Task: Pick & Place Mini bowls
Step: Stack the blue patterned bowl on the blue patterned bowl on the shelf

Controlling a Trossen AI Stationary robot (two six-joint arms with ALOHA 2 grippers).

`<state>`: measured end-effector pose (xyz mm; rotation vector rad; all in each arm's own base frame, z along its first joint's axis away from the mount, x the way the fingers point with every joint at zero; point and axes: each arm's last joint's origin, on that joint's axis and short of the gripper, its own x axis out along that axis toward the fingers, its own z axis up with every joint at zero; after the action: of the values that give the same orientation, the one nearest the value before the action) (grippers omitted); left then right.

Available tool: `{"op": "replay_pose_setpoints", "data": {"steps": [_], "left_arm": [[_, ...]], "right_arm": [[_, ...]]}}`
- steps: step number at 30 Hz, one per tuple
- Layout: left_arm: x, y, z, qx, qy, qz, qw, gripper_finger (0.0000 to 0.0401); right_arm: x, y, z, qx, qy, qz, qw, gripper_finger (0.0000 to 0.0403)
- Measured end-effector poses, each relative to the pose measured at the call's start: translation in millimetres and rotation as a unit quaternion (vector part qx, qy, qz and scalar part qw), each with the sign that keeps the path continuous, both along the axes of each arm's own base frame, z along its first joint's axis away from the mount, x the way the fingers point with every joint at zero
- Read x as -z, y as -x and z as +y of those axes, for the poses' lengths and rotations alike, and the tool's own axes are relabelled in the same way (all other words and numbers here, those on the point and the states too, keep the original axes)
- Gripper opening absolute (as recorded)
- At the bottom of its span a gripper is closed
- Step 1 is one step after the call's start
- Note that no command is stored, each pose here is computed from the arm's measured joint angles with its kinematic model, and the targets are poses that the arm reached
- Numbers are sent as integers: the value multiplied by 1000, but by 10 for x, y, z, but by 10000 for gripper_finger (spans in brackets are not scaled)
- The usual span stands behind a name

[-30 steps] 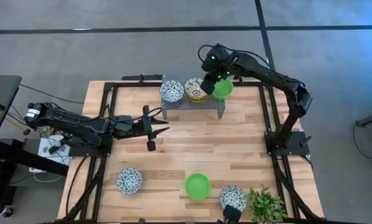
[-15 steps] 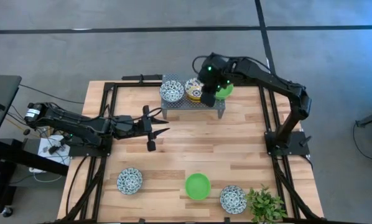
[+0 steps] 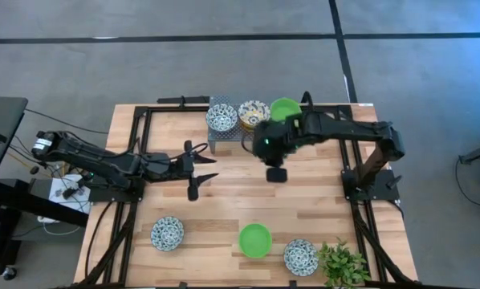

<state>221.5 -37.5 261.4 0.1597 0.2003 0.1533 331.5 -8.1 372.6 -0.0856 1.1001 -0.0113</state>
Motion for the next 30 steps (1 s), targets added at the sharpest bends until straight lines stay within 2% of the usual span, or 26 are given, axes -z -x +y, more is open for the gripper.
{"op": "replay_pose_setpoints", "data": {"steps": [3,5,7,10,13,15,18,21,23,27,30], "left_arm": [[-25,60,-14,-1,32,-1,999,194],[-30,113,-17,-7,71,4,997,191],[11,170,-18,-14,110,30,993,188],[138,266,-26,-12,160,106,981,183],[276,372,-54,31,217,207,954,179],[354,442,-87,62,258,272,925,177],[477,545,-130,39,303,357,883,175],[596,640,-181,11,299,433,850,174],[635,655,-240,13,293,453,842,174],[675,662,-377,52,299,480,823,174],[713,681,-456,45,307,497,810,173]], "right_arm": [[53,150,114,19,54,38,998,54],[102,230,148,26,63,20,997,54],[238,290,175,11,38,-4,999,54],[517,362,222,-33,-35,-44,998,54],[803,413,249,-60,-73,-84,992,53],[1016,434,269,-66,-77,-91,991,53],[1262,440,300,-72,-76,-105,989,53],[1461,420,348,-85,-74,-108,988,53],[1546,382,372,-92,-72,-107,987,53],[1629,284,406,-103,-69,-119,985,53],[1693,235,398,-102,-68,-118,985,53]]}}
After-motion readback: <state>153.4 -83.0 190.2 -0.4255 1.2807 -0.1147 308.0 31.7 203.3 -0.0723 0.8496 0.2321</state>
